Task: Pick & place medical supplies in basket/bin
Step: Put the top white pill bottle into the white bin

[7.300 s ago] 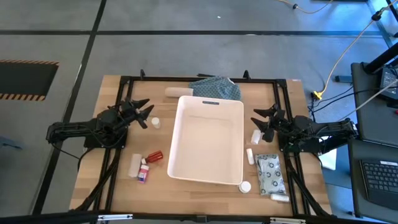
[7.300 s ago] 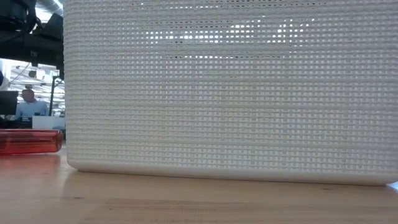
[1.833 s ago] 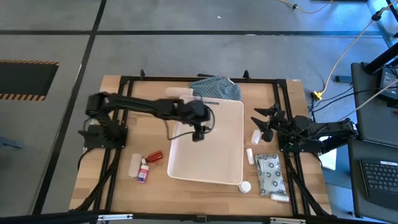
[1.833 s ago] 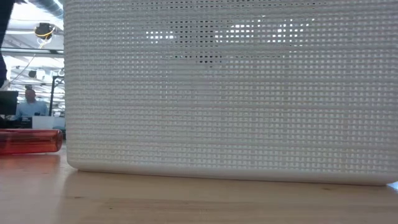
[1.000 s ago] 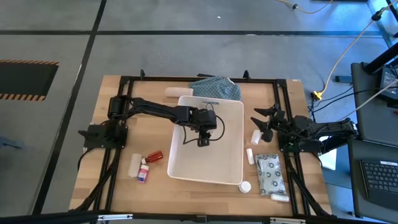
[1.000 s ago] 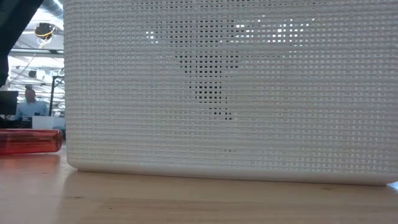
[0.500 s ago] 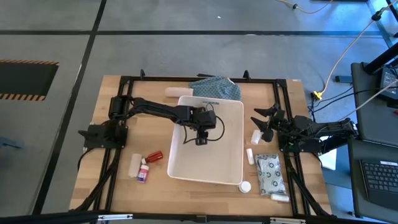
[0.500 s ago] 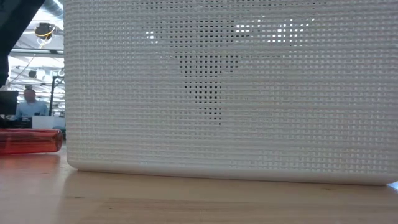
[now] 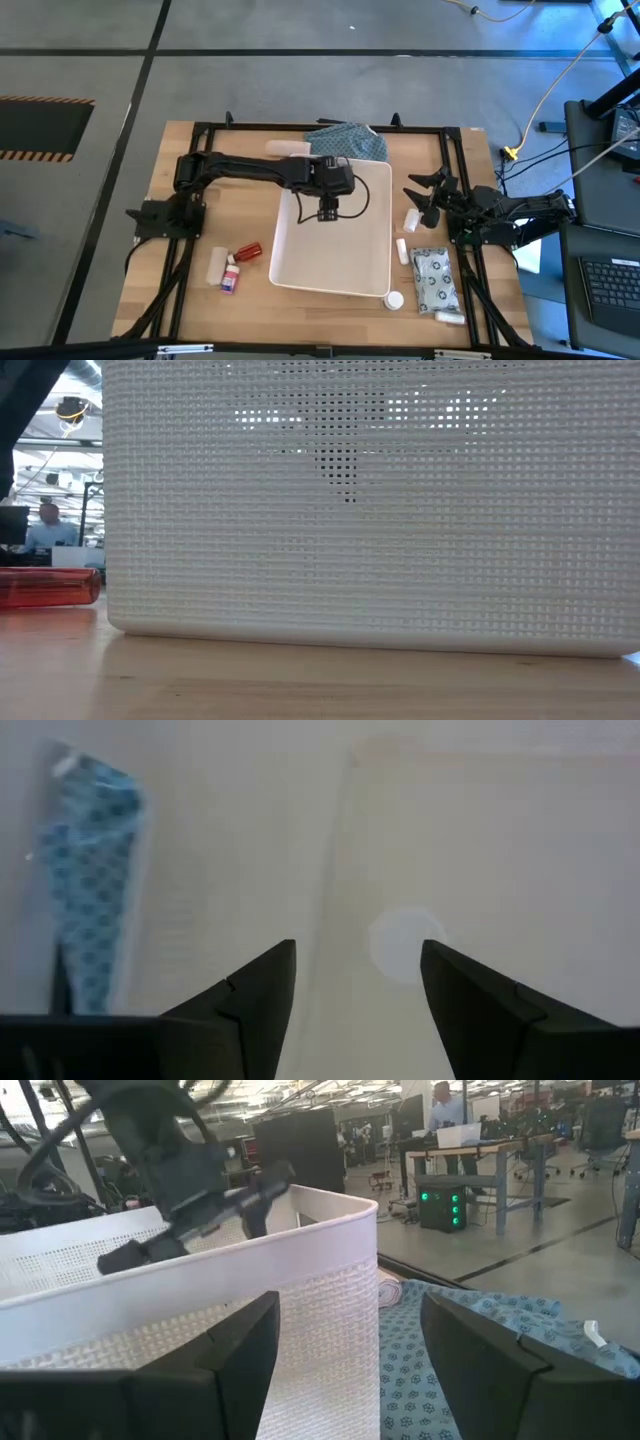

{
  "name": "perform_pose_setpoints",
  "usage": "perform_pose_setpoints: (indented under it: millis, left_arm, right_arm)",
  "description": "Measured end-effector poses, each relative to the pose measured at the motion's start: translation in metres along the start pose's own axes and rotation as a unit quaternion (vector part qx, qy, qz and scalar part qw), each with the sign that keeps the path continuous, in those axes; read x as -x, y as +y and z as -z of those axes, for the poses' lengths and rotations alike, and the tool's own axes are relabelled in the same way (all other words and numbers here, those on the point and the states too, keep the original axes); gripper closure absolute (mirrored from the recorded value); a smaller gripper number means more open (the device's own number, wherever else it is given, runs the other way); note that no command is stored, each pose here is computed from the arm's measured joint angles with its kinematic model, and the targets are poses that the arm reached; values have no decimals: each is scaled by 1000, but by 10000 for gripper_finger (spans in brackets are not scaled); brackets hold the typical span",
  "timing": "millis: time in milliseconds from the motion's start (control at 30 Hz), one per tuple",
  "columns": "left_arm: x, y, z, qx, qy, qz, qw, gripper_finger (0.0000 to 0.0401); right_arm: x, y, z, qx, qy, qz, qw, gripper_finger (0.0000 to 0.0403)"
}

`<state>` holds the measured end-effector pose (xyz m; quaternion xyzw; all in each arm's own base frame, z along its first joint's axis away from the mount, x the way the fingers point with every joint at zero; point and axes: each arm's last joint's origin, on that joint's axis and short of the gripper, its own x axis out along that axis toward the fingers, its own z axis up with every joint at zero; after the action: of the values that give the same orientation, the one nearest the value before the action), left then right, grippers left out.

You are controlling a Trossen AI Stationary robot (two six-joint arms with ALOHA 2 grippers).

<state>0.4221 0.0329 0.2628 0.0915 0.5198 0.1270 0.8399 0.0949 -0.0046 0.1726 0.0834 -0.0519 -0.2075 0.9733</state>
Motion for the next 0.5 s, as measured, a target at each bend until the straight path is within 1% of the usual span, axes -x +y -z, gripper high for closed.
perform_pose_setpoints:
  millis: [67,233,300,333,500]
  left_arm:
    - [9,4,-7,4,-10,-9,1000,192]
    - [33,9,-22,10,-40,-12,999,191]
    - [49,10,-25,8,-48,-11,999,191]
    - [58,11,-27,7,-54,-15,998,191]
    - [107,19,-29,-10,-111,-32,993,191]
  right_arm:
    - [0,0,1,5,3,-1,1000,160]
    - [-2,1,3,44,21,-3,999,160]
    - [-2,1,3,66,53,1,996,160]
    - [-2,1,3,67,71,4,995,160]
    - [-2,2,-11,39,153,38,987,160]
